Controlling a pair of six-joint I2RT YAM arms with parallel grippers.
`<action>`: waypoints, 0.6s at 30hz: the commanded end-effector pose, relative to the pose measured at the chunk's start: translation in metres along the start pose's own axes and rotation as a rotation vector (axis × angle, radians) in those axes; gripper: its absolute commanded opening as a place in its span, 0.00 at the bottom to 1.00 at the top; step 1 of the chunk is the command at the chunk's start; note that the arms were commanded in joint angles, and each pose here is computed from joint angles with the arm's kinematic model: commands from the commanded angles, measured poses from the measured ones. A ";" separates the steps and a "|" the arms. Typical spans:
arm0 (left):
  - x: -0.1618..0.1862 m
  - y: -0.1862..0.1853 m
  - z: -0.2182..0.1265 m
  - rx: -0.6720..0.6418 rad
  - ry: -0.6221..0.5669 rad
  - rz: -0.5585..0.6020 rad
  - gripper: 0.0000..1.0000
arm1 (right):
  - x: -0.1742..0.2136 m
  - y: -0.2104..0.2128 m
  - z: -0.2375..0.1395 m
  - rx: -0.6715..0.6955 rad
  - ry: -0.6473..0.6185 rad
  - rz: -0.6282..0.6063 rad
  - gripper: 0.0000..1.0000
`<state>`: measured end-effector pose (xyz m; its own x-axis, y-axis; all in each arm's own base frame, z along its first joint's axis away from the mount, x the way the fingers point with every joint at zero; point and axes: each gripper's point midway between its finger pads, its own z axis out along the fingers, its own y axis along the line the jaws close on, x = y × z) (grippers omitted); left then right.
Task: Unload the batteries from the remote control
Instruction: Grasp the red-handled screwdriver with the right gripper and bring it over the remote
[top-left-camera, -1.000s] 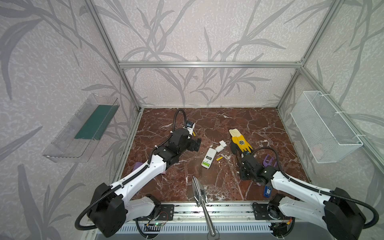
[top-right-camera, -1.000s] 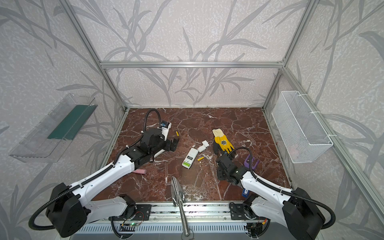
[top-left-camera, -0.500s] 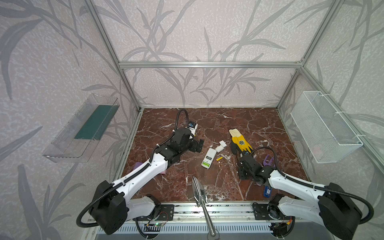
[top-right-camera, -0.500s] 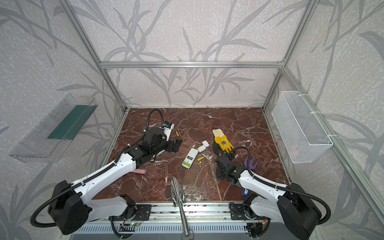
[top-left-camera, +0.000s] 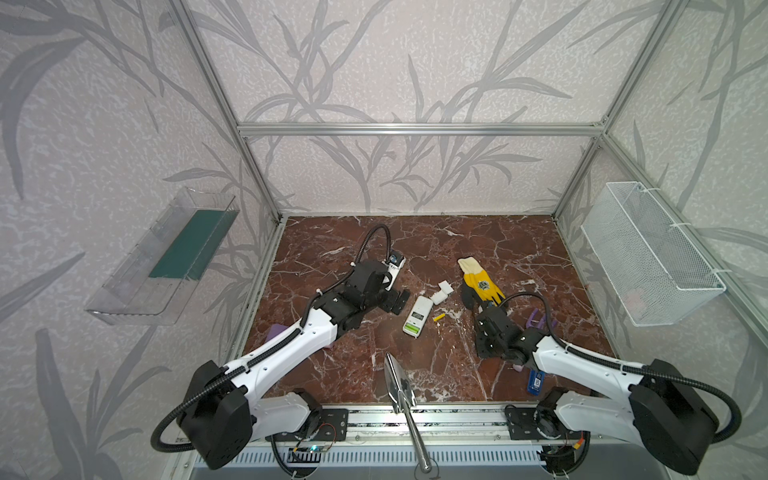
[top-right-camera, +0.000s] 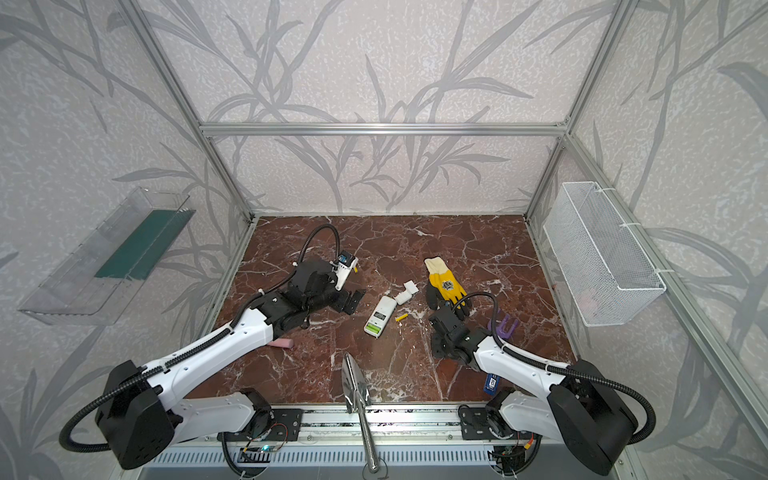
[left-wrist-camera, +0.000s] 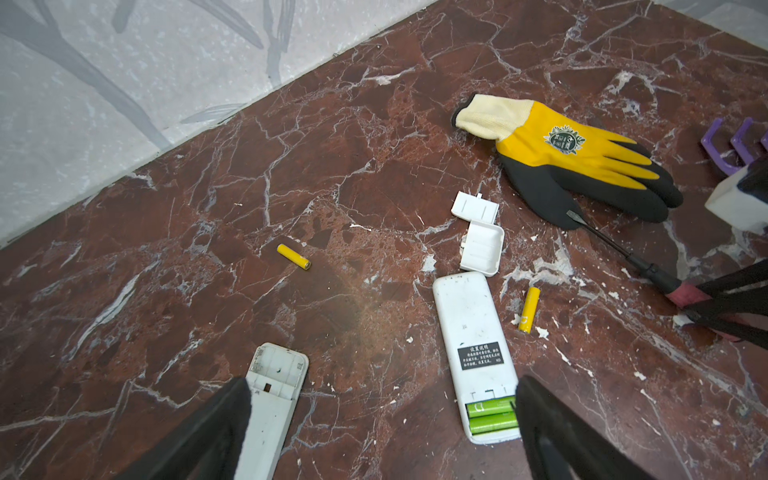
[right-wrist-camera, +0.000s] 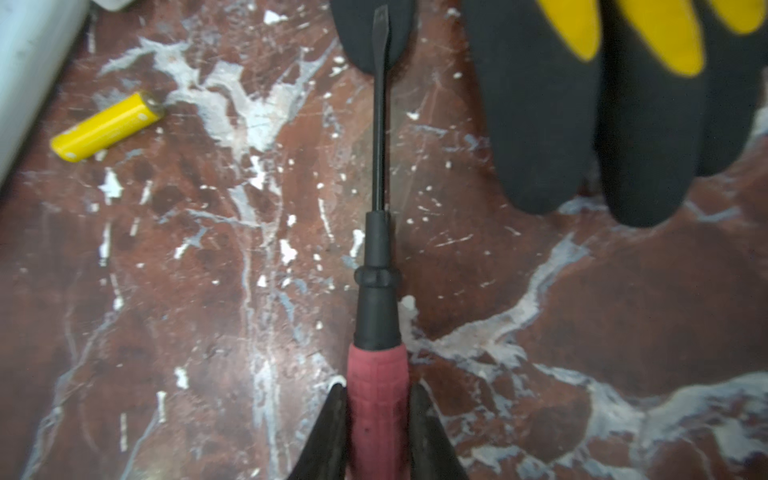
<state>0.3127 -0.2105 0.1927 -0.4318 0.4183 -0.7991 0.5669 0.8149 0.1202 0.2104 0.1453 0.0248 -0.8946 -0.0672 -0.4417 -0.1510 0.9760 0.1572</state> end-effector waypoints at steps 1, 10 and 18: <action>-0.003 -0.003 -0.009 0.007 -0.054 0.154 0.99 | -0.012 0.032 -0.015 -0.160 -0.032 -0.087 0.02; 0.029 -0.034 -0.011 0.152 -0.061 0.608 0.97 | -0.020 0.067 -0.048 -0.308 -0.018 -0.310 0.00; 0.027 -0.067 -0.008 0.208 -0.182 0.862 0.96 | -0.029 0.098 -0.068 -0.450 -0.013 -0.400 0.00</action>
<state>0.2664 -0.2362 0.1652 0.1266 0.7727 -0.6221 0.7957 0.2953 0.5288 0.2006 0.2150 0.0985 -0.7615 -0.3560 -0.5417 -0.5719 0.7624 0.3028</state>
